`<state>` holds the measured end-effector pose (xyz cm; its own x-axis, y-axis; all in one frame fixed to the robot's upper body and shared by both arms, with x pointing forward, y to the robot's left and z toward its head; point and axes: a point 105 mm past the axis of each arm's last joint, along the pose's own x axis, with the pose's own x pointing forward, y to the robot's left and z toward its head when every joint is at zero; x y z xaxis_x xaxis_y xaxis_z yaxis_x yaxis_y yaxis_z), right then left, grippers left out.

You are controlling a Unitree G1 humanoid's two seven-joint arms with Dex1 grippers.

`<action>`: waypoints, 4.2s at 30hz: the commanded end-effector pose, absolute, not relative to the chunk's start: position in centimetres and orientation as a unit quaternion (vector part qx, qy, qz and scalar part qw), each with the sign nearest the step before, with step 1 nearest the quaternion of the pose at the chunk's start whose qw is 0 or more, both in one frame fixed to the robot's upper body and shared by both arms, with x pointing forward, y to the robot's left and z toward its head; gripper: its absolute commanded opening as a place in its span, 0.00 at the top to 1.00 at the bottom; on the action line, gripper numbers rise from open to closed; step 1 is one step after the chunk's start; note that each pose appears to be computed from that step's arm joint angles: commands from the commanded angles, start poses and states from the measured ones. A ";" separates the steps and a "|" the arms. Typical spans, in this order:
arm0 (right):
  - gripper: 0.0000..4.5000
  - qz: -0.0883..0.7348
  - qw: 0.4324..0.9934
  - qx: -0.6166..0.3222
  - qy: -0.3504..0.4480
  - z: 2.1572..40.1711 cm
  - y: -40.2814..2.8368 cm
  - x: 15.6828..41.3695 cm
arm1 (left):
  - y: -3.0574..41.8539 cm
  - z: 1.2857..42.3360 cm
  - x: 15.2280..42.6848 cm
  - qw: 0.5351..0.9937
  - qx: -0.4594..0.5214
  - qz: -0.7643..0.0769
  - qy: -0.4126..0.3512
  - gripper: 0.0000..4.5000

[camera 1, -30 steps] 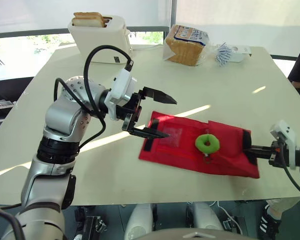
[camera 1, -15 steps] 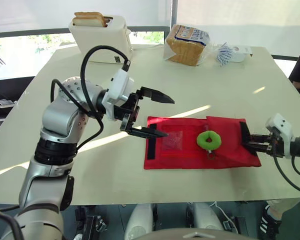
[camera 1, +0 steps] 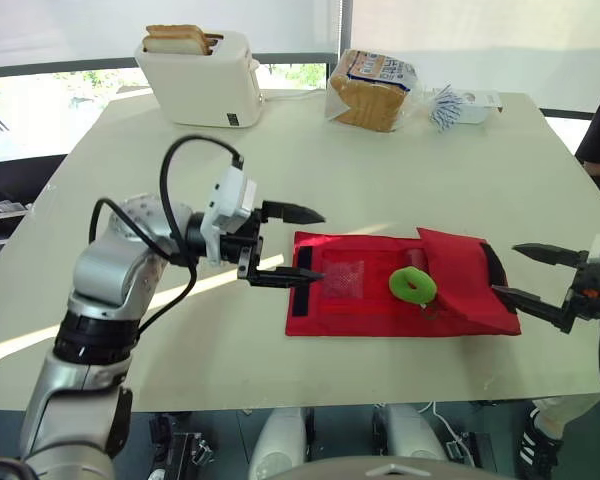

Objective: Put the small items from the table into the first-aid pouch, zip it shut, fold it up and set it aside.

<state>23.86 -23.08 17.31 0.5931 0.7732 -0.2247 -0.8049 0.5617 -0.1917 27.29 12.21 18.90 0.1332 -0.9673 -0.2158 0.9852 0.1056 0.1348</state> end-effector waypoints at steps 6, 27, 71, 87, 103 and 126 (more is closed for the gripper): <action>0.01 0.511 0.851 -0.123 -0.013 23.0 -19.5 22.2 | 13.4 12.5 27.2 0.847 0.039 -0.507 0.156 0.00; 0.01 0.524 0.839 -0.149 -0.014 23.4 -18.3 22.5 | 10.2 8.2 28.0 0.818 -0.212 -0.406 0.348 0.00; 0.00 0.496 0.856 -0.144 -0.027 22.6 -18.8 22.0 | 16.3 10.7 34.6 0.853 -0.248 -0.382 0.254 0.06; 0.00 0.497 0.856 -0.142 -0.029 22.6 -18.7 22.0 | 10.4 9.0 31.5 0.764 -0.233 -0.511 0.318 0.02; 0.00 0.511 0.848 -0.140 -0.026 22.8 -18.3 21.8 | 10.9 10.2 28.8 0.731 -0.279 -0.523 0.338 0.36; 0.00 0.517 0.845 -0.132 -0.024 22.8 -17.6 21.8 | 21.0 11.6 33.4 0.796 -0.205 -0.469 0.324 0.99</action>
<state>21.97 -18.00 21.97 0.4734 0.8748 -0.1033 -0.8708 0.4471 -0.2045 32.93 20.52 10.02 0.3507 -0.8672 -0.3535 0.5627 0.4969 -0.6607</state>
